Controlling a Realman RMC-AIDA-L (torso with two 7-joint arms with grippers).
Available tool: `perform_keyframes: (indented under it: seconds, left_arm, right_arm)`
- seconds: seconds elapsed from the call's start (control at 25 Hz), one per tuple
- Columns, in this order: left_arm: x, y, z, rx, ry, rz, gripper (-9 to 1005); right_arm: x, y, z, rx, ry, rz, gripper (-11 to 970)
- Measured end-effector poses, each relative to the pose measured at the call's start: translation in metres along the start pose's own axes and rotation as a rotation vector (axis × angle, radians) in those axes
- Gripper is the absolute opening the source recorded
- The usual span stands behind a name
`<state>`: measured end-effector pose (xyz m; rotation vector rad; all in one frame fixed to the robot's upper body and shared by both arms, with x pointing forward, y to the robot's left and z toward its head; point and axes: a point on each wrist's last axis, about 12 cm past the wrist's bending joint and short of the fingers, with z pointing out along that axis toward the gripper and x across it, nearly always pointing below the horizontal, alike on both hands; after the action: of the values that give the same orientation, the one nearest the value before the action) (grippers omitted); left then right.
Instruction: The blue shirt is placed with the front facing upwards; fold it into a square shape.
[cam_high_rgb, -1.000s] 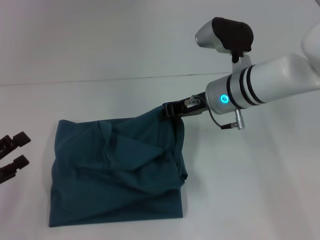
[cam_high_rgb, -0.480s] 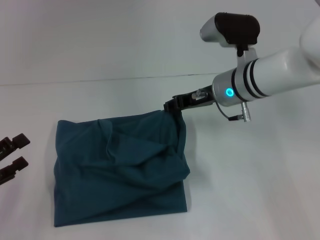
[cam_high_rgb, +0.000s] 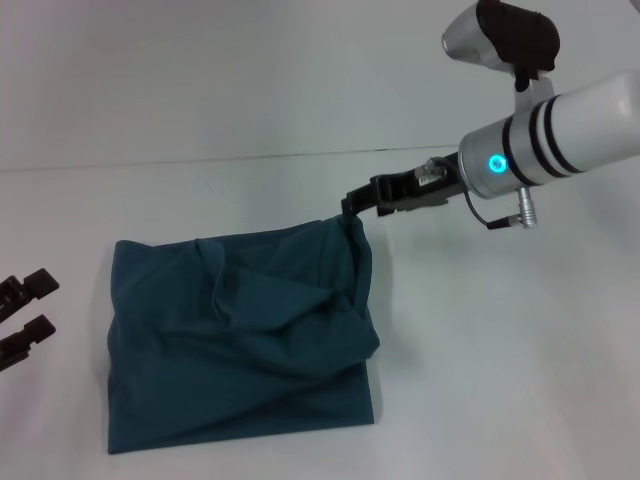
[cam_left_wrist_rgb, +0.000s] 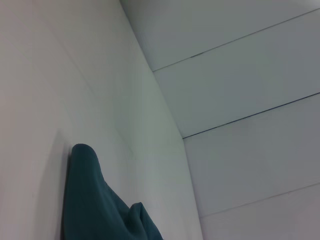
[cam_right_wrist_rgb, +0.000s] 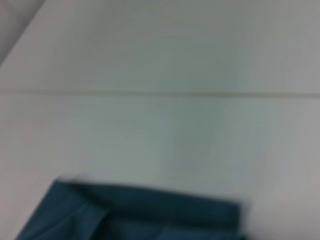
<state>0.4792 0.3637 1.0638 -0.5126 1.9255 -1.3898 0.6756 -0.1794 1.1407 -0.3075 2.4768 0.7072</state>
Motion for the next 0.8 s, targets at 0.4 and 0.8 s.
perform_keyframes:
  seconds: [0.4, 0.8]
  left_arm:
    - [-0.001, 0.000, 0.000, 0.001, -0.006, 0.000, 937]
    - [-0.001, 0.000, 0.000, 0.004, -0.011, -0.001, 937]
  right_arm:
    - [0.029, 0.025, -0.022, -0.353, 0.197, 0.043, 592]
    - [0.040, 0.041, -0.012, -0.399, 0.276, 0.044, 583]
